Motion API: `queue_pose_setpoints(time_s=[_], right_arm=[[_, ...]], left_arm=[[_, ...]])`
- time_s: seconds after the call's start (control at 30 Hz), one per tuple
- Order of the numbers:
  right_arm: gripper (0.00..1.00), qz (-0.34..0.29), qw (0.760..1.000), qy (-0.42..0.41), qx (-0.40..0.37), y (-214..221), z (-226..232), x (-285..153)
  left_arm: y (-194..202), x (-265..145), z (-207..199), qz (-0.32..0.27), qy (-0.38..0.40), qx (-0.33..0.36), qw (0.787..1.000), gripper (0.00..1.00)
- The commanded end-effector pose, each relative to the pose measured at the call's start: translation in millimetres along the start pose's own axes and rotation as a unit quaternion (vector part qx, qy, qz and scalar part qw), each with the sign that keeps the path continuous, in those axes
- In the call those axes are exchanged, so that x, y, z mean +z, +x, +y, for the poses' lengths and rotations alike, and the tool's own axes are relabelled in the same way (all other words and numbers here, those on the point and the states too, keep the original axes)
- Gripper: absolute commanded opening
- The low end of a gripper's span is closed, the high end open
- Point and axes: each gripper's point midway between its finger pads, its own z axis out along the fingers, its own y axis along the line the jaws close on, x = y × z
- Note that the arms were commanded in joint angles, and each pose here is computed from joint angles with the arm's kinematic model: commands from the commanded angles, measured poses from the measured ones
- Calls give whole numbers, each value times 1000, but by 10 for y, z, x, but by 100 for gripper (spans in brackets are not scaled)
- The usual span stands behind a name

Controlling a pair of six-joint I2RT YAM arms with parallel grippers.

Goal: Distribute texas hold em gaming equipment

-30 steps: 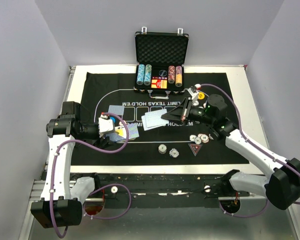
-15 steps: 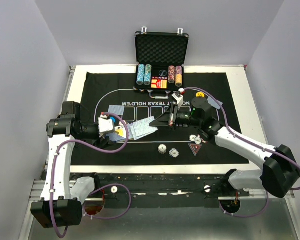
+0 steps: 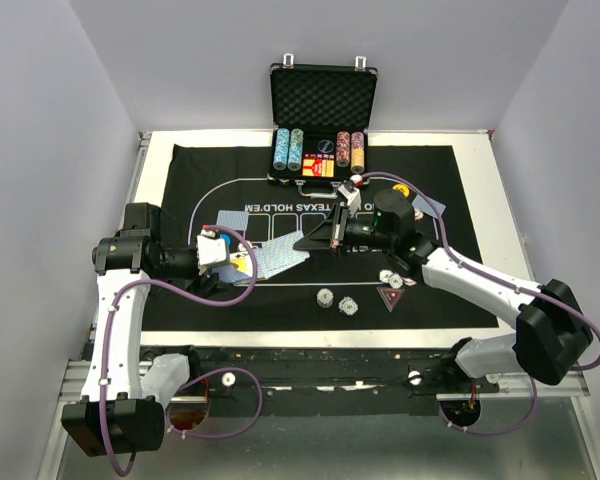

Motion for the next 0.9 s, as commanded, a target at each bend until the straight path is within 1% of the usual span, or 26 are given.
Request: queue_pose_setpoints(time_s=[0.0, 0.47, 0.87], right_arm=[[1, -3, 1000, 1, -15, -54, 54, 66], [1, -1, 1000, -10, -17, -74, 122, 145], [1, -30, 999, -11, -36, -158, 216, 167]], left_arm=[[-172, -19, -15, -33, -1, 23, 999, 47], [-165, -20, -13, -32, -1, 22, 999, 47], [-187, -19, 0, -35, -1, 12, 999, 47]])
